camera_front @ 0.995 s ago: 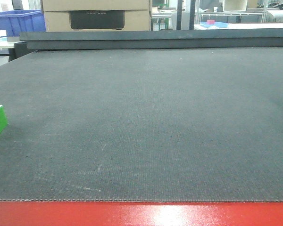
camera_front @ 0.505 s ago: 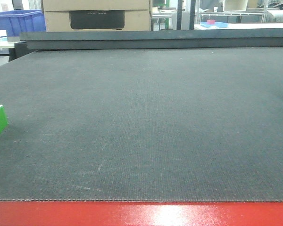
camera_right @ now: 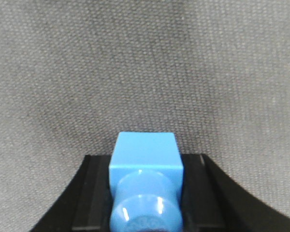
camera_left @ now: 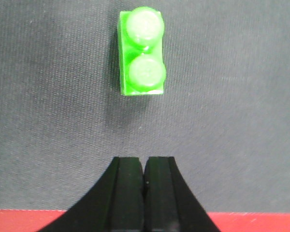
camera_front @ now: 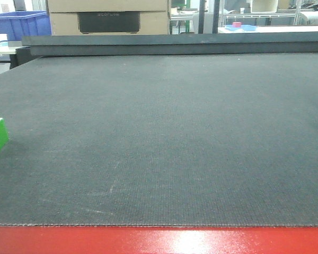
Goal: Grab block from conveyor and place in blue bin
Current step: 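Close left gripper on green block and right gripper on blue block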
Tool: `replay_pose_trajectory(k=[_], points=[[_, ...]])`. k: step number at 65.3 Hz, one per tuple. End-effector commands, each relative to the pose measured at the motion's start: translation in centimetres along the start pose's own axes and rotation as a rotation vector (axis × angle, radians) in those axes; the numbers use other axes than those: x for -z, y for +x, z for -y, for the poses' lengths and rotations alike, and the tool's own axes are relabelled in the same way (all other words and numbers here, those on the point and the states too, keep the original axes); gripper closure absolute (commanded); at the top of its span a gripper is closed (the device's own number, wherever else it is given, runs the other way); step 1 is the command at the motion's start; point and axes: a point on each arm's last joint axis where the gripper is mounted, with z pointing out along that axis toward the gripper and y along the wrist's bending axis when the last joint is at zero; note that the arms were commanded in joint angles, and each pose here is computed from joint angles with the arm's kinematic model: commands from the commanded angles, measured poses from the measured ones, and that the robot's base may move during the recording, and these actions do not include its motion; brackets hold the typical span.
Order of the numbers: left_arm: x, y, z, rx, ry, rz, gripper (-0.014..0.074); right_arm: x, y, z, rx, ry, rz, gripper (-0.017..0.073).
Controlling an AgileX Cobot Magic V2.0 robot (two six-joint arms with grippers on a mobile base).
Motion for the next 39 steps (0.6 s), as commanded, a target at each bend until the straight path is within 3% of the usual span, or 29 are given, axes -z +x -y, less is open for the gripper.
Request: replay_pose_trajectory(k=[1,15,23,27,36,39], points=[[0.8,-0.6,0.2,0.036,0.015,0.032,0.0704,1.1,0.0,0.1,0.010,0.001,0.019,0.0725],[2.0,-2.7,1.1,0.015,0.020,0.049,0.0704,5.0,0.7,-0.1,0.020,-0.015,0.129,0.0720],[1.5,-4.3,2.4,-0.001,0.013,0.043,0.0704,7.2,1.2,-0.2,0.030,-0.029,0.228,0.0720],[0.8,-4.9,3.0,0.002,-0.019,0.036,0.0704,7.7,1.3,-0.2,0.032,-0.032,0.251,0.0720],[-1.5,-6.2,3.6,-0.047,-0.151,0.023,0.0704,8.0,1.5,-0.2,0.032,-0.032,0.248,0.0720],[-2.1,-6.3,3.5,-0.033,-0.169,0.008,0.0704,7.9,1.6,-0.2,0.032,-0.031,0.239,0.0720]])
